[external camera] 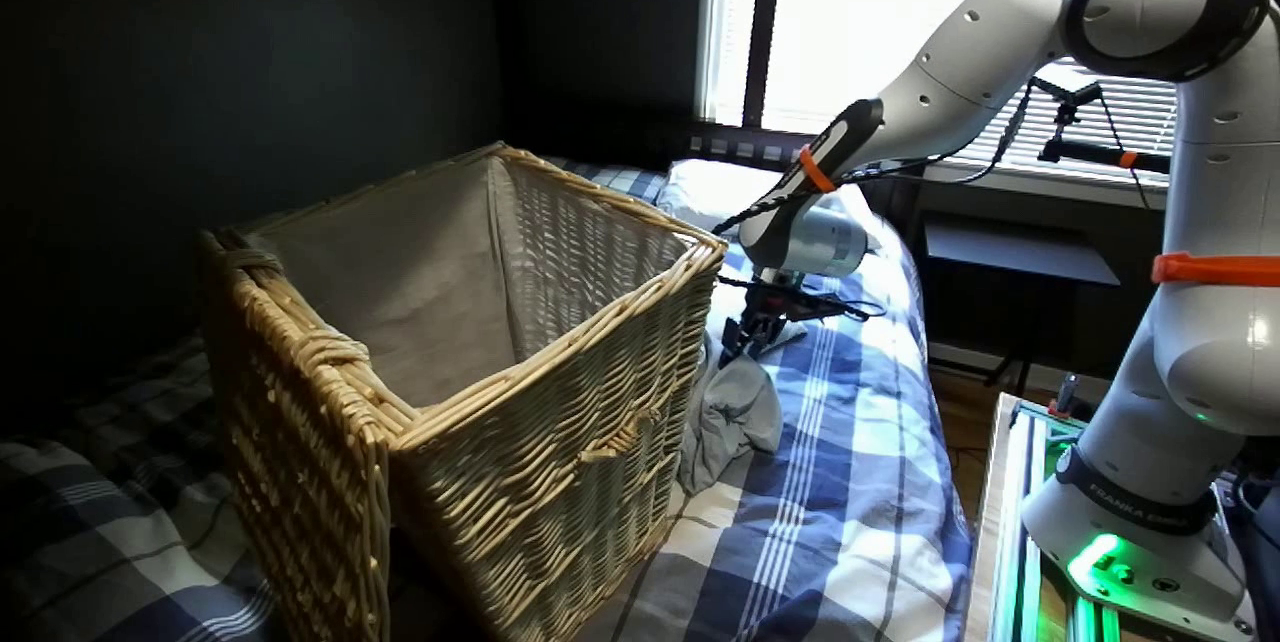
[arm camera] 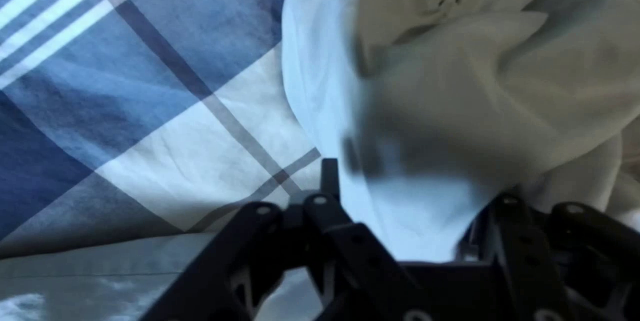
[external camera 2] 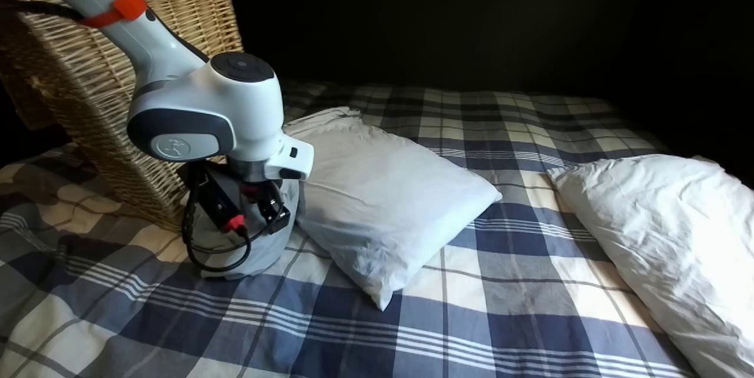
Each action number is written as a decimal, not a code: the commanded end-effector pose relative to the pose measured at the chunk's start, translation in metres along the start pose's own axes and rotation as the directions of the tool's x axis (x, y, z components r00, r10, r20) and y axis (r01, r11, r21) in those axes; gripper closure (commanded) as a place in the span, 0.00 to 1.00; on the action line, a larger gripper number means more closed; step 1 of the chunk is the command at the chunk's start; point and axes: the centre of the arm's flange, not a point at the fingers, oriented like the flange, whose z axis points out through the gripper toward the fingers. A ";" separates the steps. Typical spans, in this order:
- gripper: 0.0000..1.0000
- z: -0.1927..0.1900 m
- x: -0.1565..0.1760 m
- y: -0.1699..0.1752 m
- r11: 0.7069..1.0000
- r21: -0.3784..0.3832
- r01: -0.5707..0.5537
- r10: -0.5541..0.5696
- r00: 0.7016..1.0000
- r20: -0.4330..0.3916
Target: Pick up the gray pillow case and put it in the brown basket
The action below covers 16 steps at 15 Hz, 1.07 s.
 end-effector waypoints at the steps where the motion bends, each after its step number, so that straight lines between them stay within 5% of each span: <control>1: 0.73 -0.001 -0.001 -0.006 1.000 -0.001 0.004 -0.004 1.000 -0.007; 5: 0.99 -0.021 -0.004 -0.017 1.000 -0.011 0.005 -0.005 1.000 -0.001; 12: 1.00 -0.114 -0.005 -0.063 0.994 0.015 0.106 -0.103 0.983 -0.150; 16: 1.00 -0.197 -0.014 -0.098 0.975 0.069 0.210 -0.179 0.934 -0.309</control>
